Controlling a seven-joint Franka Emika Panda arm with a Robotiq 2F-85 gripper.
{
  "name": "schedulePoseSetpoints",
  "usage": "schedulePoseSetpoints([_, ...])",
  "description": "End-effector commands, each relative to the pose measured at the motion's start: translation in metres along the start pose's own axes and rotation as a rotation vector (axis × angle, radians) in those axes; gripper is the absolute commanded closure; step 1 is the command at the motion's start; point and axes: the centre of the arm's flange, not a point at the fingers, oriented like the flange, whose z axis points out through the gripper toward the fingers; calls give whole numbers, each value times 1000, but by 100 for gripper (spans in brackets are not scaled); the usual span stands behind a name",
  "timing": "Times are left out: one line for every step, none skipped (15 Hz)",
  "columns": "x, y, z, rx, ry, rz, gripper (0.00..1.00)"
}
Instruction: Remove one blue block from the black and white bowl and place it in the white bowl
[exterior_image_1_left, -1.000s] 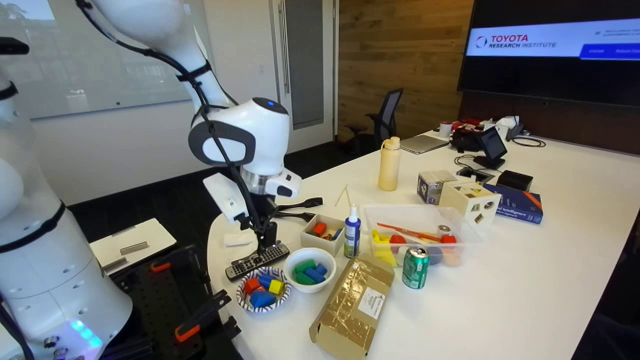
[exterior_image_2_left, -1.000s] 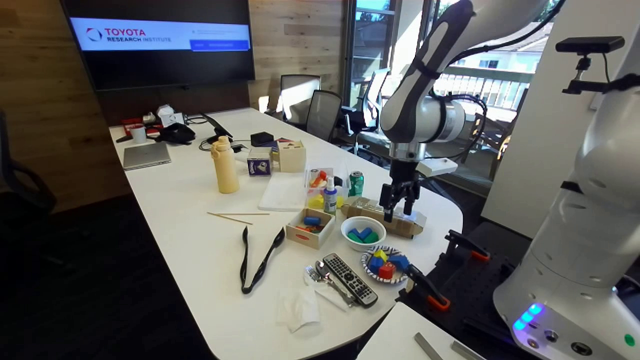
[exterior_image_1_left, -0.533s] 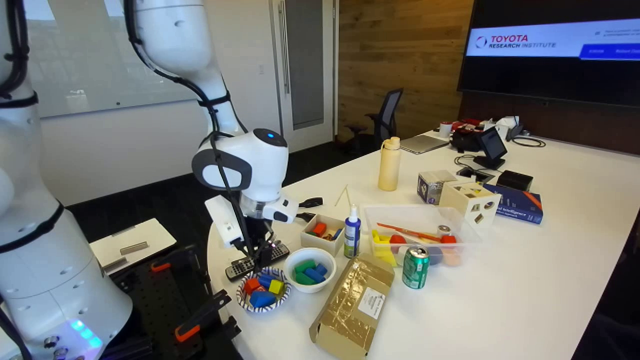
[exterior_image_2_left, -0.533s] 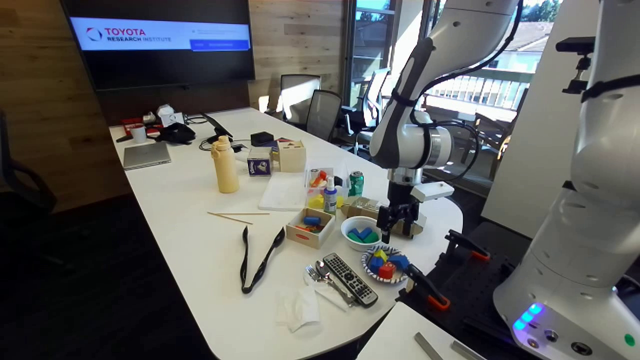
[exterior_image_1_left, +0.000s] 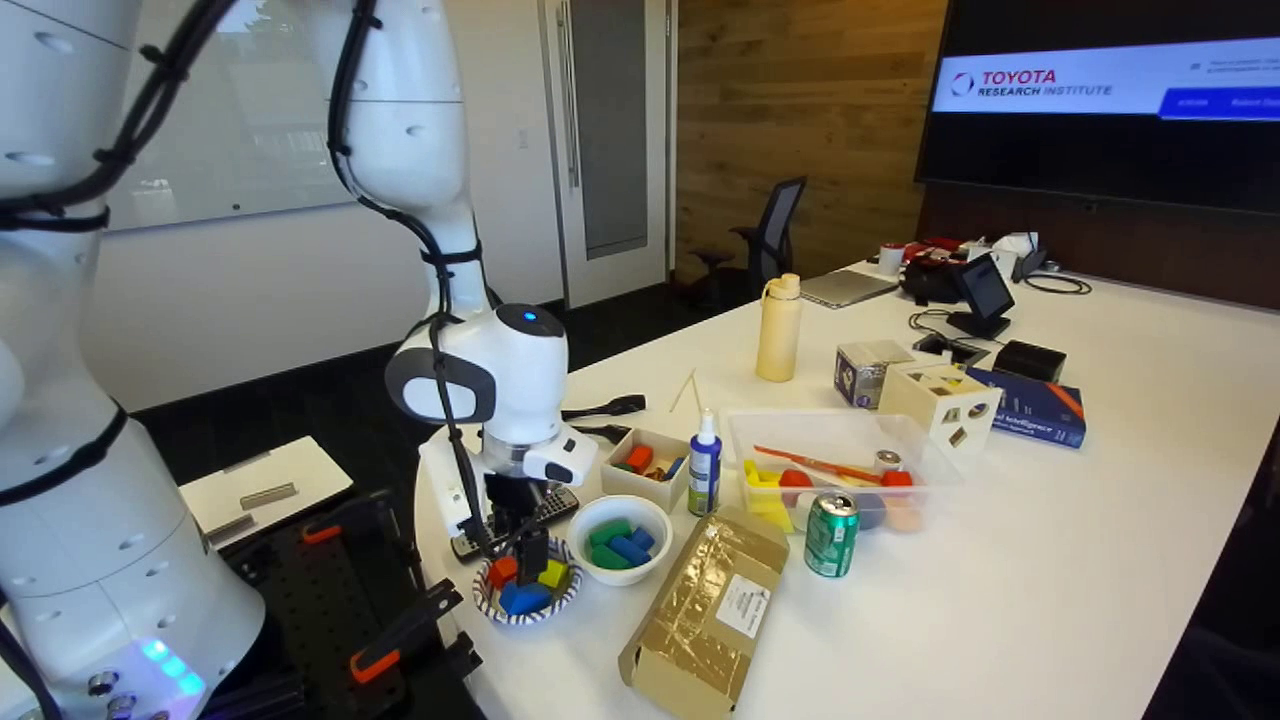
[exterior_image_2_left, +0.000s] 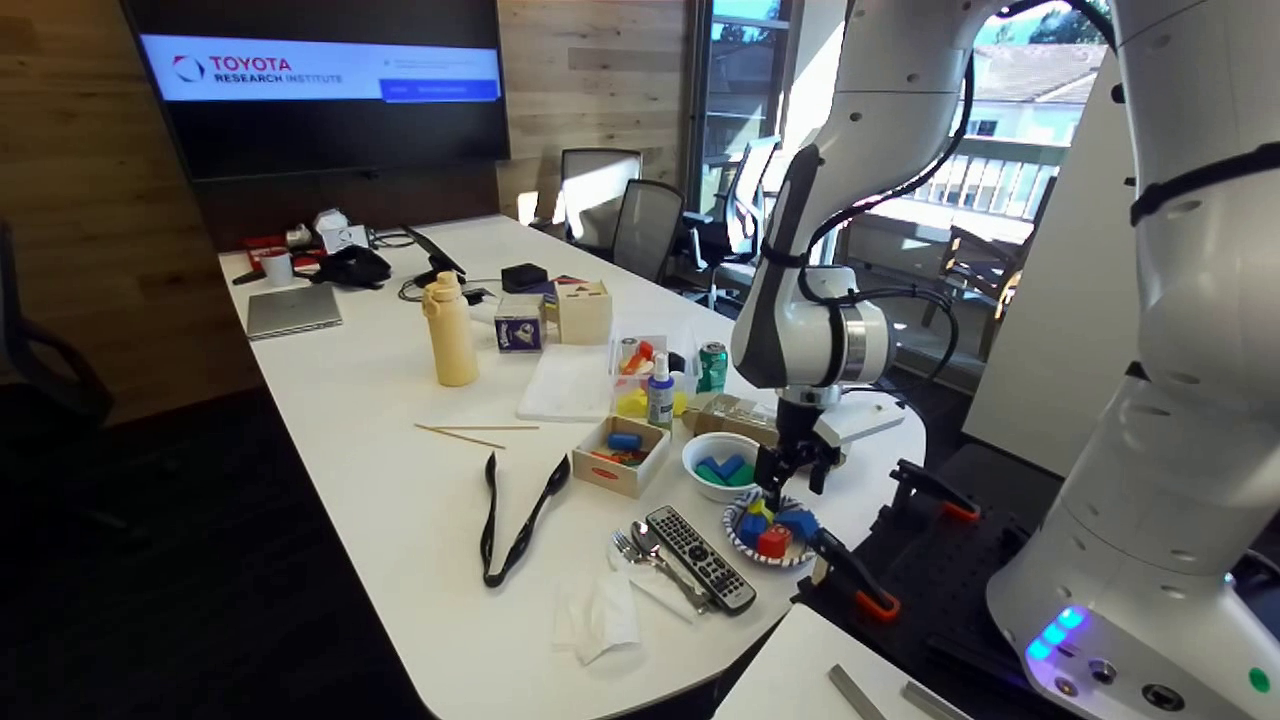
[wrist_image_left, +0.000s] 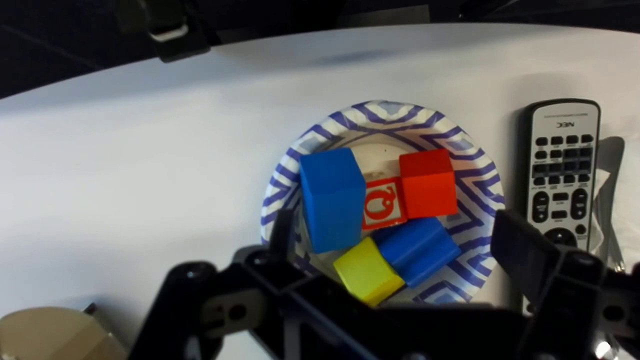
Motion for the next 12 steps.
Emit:
schedulePoseSetpoints([6, 4, 25, -14, 22, 42, 0])
schedulePoseSetpoints([6, 5, 28, -23, 21, 45, 0])
schedulePoseSetpoints([6, 6, 32, -25, 19, 50, 0])
schedulePoseSetpoints([6, 8, 35, -30, 17, 54, 0])
schedulePoseSetpoints([6, 9, 38, -30, 14, 58, 0])
schedulePoseSetpoints([5, 9, 42, -32, 11, 60, 0])
schedulePoseSetpoints([5, 9, 45, -31, 7, 62, 0])
schedulePoseSetpoints([4, 10, 48, -27, 5, 65, 0])
schedulePoseSetpoints([4, 9, 50, -28, 4, 66, 1])
schedulePoseSetpoints([3, 8, 50, -23, 2, 67, 26])
schedulePoseSetpoints([3, 8, 50, -19, 2, 70, 26])
schedulePoseSetpoints([2, 8, 49, -20, 6, 72, 31])
